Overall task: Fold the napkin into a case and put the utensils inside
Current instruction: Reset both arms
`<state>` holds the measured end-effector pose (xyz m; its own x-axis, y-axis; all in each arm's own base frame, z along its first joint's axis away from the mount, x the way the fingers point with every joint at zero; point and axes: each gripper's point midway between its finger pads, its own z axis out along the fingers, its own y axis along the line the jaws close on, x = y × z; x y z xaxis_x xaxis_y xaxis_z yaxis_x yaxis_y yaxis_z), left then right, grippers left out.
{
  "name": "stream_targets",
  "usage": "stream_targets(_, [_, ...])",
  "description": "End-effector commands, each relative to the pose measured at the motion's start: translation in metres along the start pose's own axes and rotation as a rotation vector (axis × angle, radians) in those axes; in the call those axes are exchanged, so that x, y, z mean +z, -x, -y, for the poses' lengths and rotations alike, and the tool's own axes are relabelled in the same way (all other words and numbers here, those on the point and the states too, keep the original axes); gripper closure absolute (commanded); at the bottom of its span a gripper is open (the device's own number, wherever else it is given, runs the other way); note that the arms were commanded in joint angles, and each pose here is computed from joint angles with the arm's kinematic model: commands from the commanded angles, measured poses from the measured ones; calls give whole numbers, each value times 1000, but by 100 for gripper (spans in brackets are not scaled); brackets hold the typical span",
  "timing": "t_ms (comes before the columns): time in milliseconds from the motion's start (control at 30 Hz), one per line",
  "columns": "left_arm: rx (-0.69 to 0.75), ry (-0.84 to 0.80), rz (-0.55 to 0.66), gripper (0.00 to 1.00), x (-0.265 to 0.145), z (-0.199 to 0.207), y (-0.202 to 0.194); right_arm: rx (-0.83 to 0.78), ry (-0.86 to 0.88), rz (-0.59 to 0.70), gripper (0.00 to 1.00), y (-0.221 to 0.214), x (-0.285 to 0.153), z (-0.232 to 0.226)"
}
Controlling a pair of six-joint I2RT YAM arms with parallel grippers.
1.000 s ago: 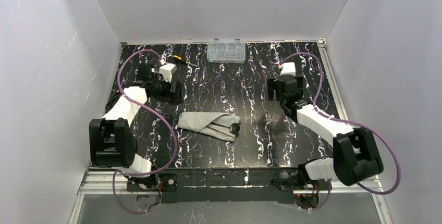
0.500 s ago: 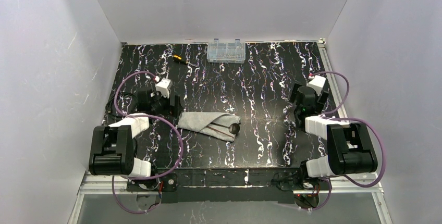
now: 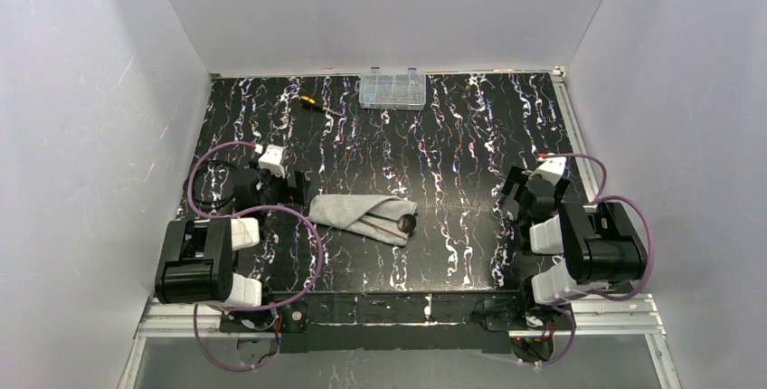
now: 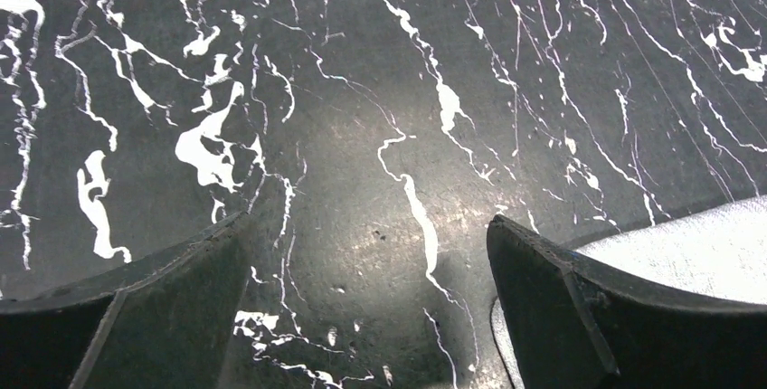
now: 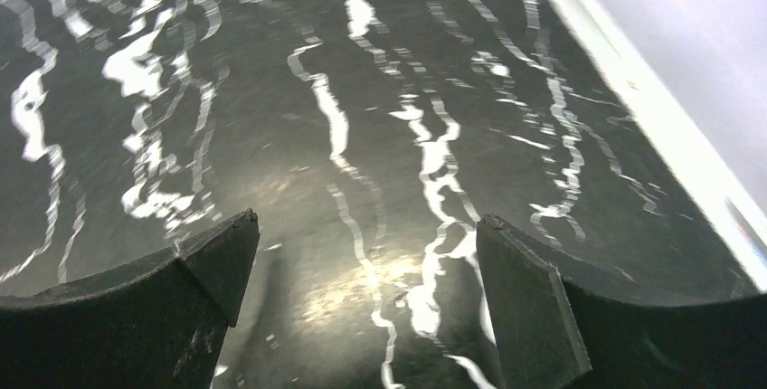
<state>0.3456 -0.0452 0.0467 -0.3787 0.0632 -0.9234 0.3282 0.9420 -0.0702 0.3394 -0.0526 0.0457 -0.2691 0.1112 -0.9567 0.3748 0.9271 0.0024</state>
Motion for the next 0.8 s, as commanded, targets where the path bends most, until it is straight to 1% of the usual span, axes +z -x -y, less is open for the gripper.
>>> stream_targets(0, [17,68,100,2,0,-13,16,-138,277,184,2,23,-11,-57])
stream_targets(33, [25,82,192,1,0,-15,24,-167,260,174,1,22,-9,-61])
stream_targets(67, [28,81,196,1,-4,-13,21,-186,248,152,1,19,-6,-63])
stream_targets(100, [49,65,168,2,-7,-10,16,-187,232,133,1,18,-2,-63])
stream_targets(167, [28,72,170,2,-2,-12,19,-154,145,89,1,17,13,-52])
stream_targets(200, [11,84,159,2,2,-16,21,-139,155,79,1,16,15,-51])
stream_targets(233, [-6,81,103,2,4,-18,15,-138,157,76,1,16,15,-50])
stream_targets(333, [-8,85,132,2,4,-19,20,-135,155,82,1,17,13,-49])
stream_targets(767, [-8,85,123,2,5,-20,19,-136,157,90,1,18,13,-49])
